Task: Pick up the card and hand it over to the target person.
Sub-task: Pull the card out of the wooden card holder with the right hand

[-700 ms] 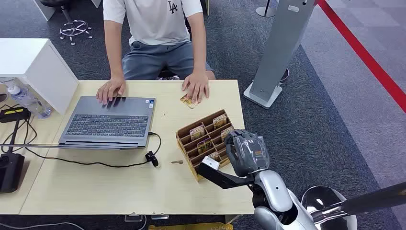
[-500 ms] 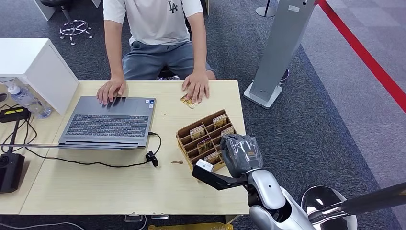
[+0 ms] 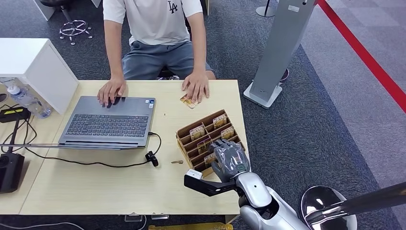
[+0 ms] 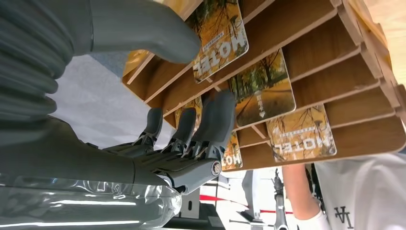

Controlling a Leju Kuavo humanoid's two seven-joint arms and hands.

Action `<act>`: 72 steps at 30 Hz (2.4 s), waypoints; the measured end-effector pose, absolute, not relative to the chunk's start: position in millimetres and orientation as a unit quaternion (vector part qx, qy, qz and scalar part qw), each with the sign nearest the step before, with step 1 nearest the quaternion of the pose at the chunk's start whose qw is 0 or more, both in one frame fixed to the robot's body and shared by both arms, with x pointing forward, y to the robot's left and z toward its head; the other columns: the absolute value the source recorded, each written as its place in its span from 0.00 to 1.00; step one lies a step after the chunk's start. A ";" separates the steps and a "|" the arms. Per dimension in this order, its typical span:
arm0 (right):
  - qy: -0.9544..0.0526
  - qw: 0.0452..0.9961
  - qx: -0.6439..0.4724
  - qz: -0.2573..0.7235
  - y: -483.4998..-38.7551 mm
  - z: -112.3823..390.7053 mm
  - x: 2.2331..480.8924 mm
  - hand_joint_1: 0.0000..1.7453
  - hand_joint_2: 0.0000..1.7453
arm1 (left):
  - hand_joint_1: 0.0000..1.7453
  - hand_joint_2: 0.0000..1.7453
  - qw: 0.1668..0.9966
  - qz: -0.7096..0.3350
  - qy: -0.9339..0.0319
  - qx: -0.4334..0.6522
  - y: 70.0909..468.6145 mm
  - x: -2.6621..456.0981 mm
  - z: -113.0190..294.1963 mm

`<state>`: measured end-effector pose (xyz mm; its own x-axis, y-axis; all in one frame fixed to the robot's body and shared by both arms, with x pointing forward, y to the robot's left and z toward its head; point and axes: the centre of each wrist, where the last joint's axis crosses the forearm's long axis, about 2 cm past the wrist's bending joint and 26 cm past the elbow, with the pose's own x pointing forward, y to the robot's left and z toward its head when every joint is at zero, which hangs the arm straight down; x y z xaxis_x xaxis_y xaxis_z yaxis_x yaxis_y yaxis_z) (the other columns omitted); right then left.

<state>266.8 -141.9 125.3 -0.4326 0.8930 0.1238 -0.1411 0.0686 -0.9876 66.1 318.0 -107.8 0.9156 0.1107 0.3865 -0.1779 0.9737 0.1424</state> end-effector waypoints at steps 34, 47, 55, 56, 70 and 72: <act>-0.631 0.411 -0.338 0.564 -152.2 154.5 265.8 0.49 1.00 | 0.00 0.00 0.974 0.077 -0.193 0.090 319.8 66.0 -107.7; -0.608 0.447 -0.329 0.568 -155.5 131.7 274.6 0.43 1.00 | 0.00 0.00 0.974 0.074 -0.195 0.092 322.7 66.4 -107.5; -0.607 0.453 -0.327 0.565 -155.8 128.3 276.6 0.43 1.00 | 0.00 0.00 0.974 0.071 -0.197 0.090 321.4 66.1 -107.6; -0.607 0.453 -0.327 0.565 -156.0 128.3 276.6 0.43 1.00 | 0.00 0.00 0.974 0.071 -0.196 0.090 321.4 66.1 -107.6; -0.609 0.461 -0.318 0.561 -155.8 126.3 274.4 0.47 1.00 | 0.00 0.00 0.974 0.072 -0.196 0.090 321.5 66.3 -107.6; -0.611 0.463 -0.315 0.560 -156.1 126.1 274.2 0.49 1.00 | 0.00 0.00 0.974 0.072 -0.196 0.090 321.3 66.3 -107.6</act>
